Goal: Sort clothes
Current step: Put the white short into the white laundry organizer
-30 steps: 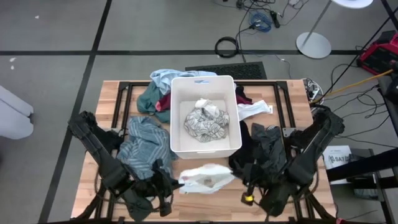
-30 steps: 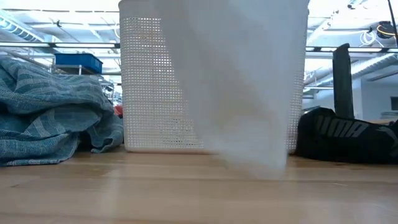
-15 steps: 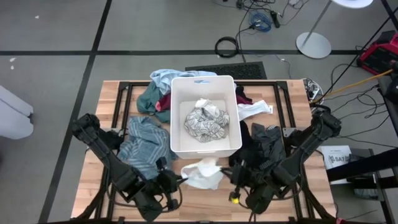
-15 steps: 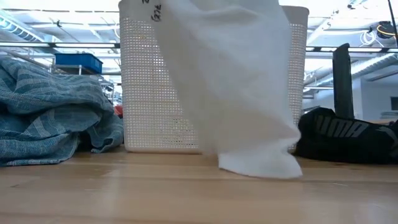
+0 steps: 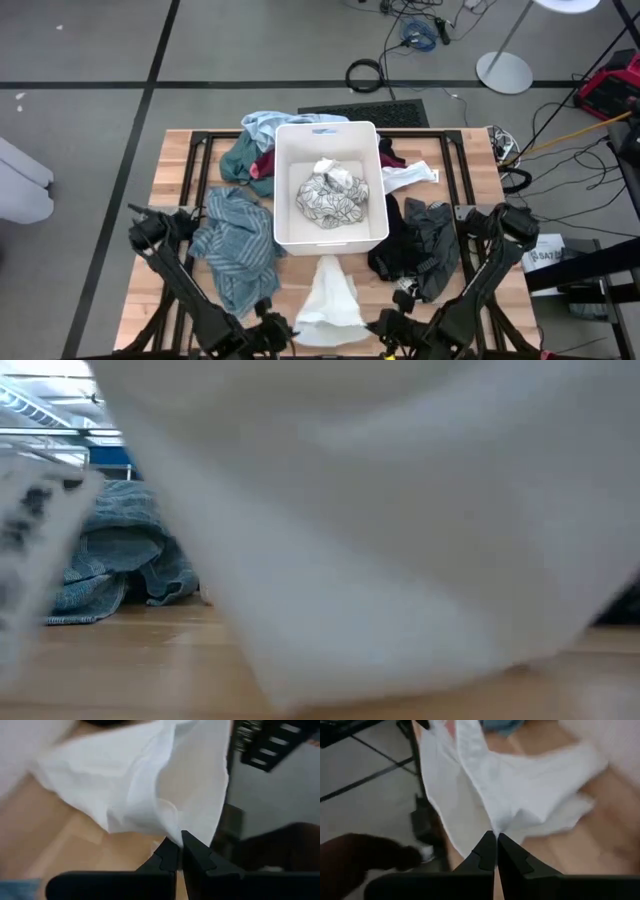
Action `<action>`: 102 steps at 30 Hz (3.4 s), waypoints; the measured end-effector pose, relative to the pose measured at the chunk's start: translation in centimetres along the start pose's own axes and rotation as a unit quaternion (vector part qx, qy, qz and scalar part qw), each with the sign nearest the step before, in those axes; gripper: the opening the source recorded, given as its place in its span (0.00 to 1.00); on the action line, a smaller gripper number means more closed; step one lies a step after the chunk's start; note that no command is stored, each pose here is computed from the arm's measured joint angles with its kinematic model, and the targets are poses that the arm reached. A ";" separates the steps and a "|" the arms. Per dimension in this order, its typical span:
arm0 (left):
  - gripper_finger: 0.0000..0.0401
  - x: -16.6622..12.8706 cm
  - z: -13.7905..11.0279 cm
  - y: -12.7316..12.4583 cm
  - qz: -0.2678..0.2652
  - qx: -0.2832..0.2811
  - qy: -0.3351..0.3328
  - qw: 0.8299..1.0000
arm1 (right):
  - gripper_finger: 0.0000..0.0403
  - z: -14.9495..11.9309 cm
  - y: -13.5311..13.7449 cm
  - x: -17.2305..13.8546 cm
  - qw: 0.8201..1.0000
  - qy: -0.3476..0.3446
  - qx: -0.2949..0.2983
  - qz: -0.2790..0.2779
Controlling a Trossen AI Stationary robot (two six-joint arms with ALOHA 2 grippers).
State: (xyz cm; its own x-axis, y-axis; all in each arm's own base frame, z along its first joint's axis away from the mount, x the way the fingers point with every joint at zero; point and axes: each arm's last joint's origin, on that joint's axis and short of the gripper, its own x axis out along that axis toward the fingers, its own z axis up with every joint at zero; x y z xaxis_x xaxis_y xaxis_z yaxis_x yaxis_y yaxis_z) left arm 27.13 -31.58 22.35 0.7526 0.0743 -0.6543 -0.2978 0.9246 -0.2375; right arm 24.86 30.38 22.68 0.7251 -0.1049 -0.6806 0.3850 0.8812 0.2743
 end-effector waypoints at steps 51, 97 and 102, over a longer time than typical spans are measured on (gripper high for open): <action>0.29 9.3 3.7 6.3 0.132 0.038 0.092 0.986 | 0.21 0.2 -12.5 11.5 0.993 0.059 0.096 -0.027; 0.41 -3.2 2.2 2.9 0.211 0.153 -0.254 0.931 | 0.42 1.9 -4.8 11.1 0.984 -0.021 -0.166 0.056; 0.41 -3.6 0.9 5.2 0.230 0.127 -0.260 0.929 | 0.13 2.9 -3.6 10.3 0.981 -0.056 -0.181 0.050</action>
State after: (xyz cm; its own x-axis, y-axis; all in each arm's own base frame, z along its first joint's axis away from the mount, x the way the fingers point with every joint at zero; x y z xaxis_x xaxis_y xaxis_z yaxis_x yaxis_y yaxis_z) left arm 23.42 -26.72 24.12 0.7822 0.5919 -0.1945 -0.5586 0.8045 0.2018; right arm 32.61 24.81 16.68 0.8143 -0.0419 -0.5789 0.0957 0.9934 0.0628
